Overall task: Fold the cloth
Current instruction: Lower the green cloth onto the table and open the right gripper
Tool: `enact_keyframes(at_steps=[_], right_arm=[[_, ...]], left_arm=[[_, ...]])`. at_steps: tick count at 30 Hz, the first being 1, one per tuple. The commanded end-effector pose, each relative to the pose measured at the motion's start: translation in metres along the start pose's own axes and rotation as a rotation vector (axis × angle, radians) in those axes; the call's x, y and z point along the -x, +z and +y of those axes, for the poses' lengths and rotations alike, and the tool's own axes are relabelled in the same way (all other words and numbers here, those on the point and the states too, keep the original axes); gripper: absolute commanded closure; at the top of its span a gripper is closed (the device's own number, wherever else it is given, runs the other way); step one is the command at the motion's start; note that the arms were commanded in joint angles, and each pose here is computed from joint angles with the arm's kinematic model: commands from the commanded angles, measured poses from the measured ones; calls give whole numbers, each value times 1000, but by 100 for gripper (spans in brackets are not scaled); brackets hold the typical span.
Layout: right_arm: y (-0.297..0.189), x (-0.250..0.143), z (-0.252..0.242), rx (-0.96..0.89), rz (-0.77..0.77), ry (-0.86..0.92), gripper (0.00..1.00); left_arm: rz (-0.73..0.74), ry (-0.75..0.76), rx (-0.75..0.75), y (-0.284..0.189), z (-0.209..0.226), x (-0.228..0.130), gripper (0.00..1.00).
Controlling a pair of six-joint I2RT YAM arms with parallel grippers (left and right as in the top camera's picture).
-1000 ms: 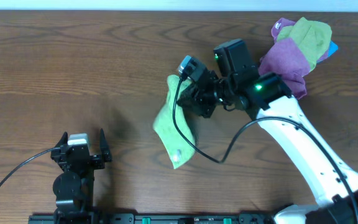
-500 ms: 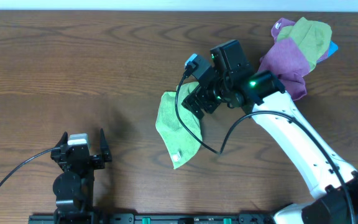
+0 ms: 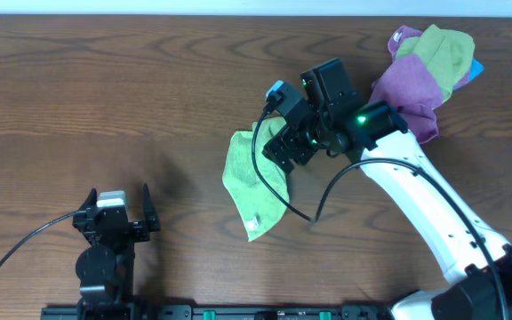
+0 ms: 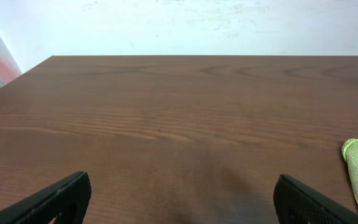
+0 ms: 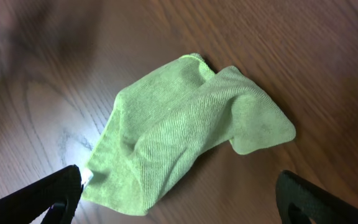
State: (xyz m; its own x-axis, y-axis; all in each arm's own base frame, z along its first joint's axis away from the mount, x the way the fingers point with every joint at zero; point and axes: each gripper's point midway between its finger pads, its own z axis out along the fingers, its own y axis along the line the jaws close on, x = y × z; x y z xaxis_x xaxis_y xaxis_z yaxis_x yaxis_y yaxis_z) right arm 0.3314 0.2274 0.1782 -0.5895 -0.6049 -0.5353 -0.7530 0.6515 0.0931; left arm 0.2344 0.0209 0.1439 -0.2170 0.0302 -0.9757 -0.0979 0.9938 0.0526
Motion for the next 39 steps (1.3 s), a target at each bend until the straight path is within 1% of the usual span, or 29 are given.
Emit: enact_keyframes(at_steps=[1,11,17,23,28,31,33,36,39], right_arm=[[-3,0,0,-4,8,16,1],[-6,-32,9,31,139,54,1],[-6,-35,9,29,150,60,1],[-4,-20,11,48,84,45,1],[-3,14,0,4,-52,-23,1],[-5,33,-13,-65,-122,-83,1],[-8,38,-25,-137,-137,-96,1],[-20,42,-36,-215,-149,-118,1],[-47,38,-40,-293,-149,-154,1]], left_arm=[[50,10,18,2,3,-16,5],[50,10,18,2,3,-16,5],[50,10,18,2,3,-16,5],[50,10,18,2,3,-16,5],[50,10,18,2,3,-16,5],[50,10,18,2,3,-16,5],[50,10,18,2,3,-16,5],[50,10,18,2,3,-16,5],[50,10,18,2,3,-16,5]])
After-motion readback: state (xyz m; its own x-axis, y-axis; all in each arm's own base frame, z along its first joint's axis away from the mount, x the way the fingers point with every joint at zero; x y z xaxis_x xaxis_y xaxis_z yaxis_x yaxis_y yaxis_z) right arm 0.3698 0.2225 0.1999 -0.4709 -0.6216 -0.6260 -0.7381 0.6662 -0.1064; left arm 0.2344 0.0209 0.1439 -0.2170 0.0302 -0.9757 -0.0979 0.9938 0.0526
